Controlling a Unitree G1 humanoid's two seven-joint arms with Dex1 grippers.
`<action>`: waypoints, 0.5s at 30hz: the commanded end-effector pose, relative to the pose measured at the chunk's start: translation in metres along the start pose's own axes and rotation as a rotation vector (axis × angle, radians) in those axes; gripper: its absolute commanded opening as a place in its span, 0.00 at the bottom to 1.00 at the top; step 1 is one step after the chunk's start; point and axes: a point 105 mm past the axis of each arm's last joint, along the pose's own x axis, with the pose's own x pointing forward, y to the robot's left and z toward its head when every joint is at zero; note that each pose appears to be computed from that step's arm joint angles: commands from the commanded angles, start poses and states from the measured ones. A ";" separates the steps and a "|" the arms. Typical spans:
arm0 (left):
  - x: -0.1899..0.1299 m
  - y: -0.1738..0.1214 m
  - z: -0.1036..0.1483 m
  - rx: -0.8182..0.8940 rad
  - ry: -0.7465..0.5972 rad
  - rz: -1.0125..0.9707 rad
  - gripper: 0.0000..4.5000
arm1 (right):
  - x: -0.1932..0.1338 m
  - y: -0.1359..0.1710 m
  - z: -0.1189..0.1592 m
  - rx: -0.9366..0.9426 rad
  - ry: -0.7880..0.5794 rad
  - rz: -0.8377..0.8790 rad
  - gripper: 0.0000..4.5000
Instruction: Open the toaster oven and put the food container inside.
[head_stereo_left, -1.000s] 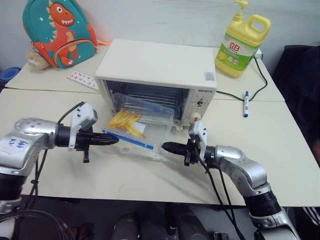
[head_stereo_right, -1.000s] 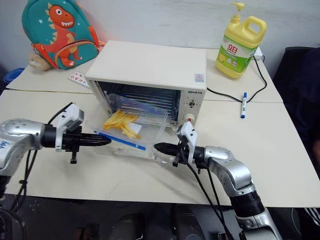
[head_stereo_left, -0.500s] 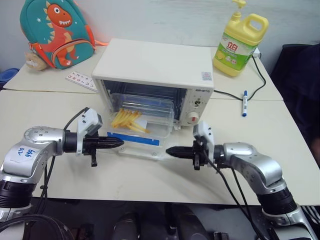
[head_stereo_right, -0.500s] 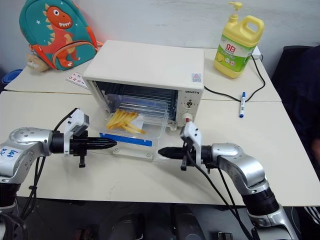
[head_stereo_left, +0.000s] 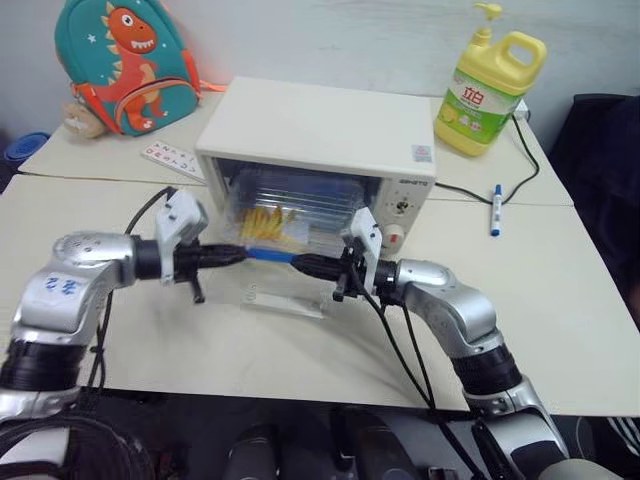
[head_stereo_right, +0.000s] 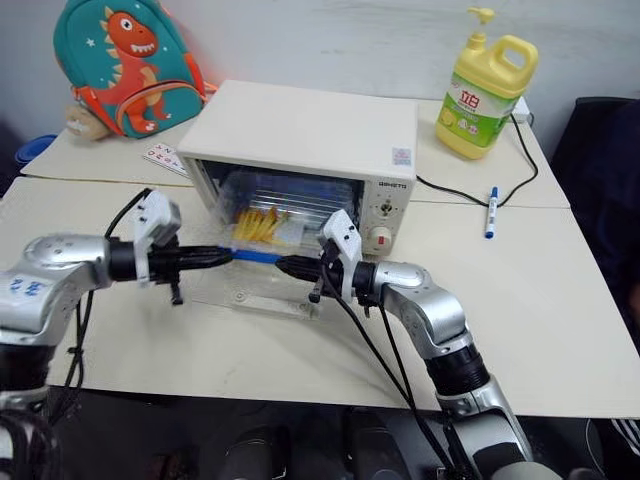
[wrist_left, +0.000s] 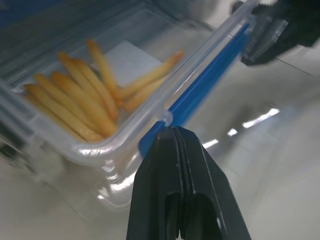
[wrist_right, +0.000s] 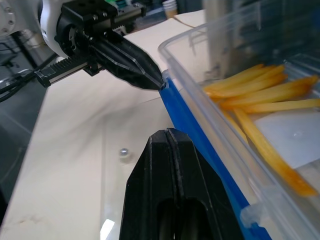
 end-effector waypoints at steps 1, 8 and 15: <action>0.006 0.012 0.017 0.057 -0.052 0.073 0.00 | -0.003 -0.009 0.016 -0.041 -0.057 -0.035 0.01; 0.022 0.019 0.017 0.036 -0.090 0.133 0.00 | 0.007 -0.040 0.026 -0.087 -0.092 -0.180 0.01; 0.018 0.012 0.015 0.003 -0.105 0.115 0.00 | 0.006 -0.045 0.034 -0.093 -0.109 -0.194 0.01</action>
